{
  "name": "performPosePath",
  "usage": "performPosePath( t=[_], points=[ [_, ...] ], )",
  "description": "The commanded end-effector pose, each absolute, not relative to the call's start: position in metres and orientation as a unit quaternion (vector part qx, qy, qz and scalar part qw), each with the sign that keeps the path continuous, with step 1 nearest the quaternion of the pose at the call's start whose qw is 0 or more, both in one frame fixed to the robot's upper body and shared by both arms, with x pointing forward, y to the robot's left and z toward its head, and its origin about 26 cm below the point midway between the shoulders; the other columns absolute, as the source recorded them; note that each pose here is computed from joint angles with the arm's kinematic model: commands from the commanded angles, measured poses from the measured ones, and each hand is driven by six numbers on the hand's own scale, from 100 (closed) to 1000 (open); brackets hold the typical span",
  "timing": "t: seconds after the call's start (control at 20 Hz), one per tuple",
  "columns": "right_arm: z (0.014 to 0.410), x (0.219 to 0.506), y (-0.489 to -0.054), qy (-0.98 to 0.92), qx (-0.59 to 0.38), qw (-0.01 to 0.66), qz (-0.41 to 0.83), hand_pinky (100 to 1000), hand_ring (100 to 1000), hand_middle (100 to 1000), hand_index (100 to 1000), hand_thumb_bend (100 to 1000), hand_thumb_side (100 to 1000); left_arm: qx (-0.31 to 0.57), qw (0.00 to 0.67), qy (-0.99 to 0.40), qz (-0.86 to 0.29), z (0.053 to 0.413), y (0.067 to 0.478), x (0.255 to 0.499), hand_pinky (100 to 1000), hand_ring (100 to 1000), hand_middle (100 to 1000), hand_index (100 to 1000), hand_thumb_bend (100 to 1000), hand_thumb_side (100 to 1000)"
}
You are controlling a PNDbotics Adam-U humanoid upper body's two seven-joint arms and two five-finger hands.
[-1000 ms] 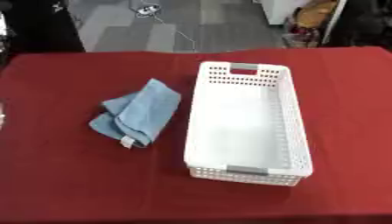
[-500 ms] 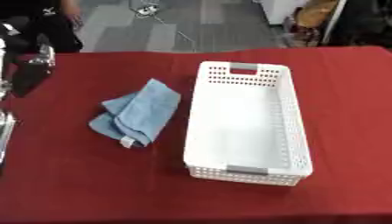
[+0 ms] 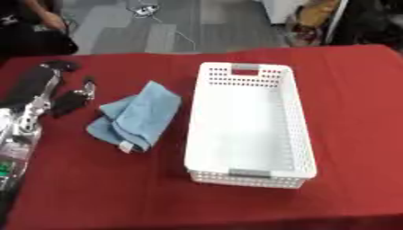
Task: Pick up objects on the table and place them in the box.
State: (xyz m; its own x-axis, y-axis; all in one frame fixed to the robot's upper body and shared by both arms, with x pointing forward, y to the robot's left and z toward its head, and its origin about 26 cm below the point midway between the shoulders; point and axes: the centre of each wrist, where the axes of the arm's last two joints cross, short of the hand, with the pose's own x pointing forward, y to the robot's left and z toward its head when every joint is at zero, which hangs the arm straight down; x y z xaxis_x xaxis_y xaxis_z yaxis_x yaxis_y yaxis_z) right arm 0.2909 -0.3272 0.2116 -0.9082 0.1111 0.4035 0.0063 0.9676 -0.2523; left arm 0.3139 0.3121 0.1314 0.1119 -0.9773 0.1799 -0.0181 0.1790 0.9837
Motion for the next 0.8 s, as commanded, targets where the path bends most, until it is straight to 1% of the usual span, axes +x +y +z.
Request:
performPosePath(
  t=[0.05,0.25,0.45,0.5,0.6,0.8],
  points=[
    [0.222,0.289,-0.327,-0.971,-0.03,0.196,0.136,838,868,838,945,100,1000,0.476,0.542,-0.52,-0.457,0.144,0.312,0.321,516,660,798,900,267,818],
    [0.222,0.289,-0.327,-0.97,-0.028,0.198,0.137,838,869,838,945,100,1000,0.449,0.534,-0.532,-0.481,0.151,0.31,0.335,538,670,801,905,314,877],
    [0.222,0.29,-0.326,-0.97,-0.026,0.199,0.138,838,869,838,945,100,1000,0.438,0.524,-0.532,-0.501,0.16,0.307,0.35,554,684,804,907,349,892],
    [0.222,0.29,-0.326,-0.97,-0.025,0.199,0.139,838,869,838,945,100,1000,0.433,0.523,-0.528,-0.509,0.16,0.306,0.354,561,690,808,911,352,911],
    [0.222,0.29,-0.326,-0.97,-0.024,0.199,0.139,838,869,838,946,100,1000,0.419,0.529,-0.518,-0.526,0.158,0.303,0.363,577,703,818,918,359,959],
    [0.222,0.29,-0.325,-0.97,-0.022,0.199,0.14,839,869,838,946,100,1000,0.388,0.556,-0.49,-0.548,0.147,0.304,0.381,592,711,822,920,375,994]
  ],
)
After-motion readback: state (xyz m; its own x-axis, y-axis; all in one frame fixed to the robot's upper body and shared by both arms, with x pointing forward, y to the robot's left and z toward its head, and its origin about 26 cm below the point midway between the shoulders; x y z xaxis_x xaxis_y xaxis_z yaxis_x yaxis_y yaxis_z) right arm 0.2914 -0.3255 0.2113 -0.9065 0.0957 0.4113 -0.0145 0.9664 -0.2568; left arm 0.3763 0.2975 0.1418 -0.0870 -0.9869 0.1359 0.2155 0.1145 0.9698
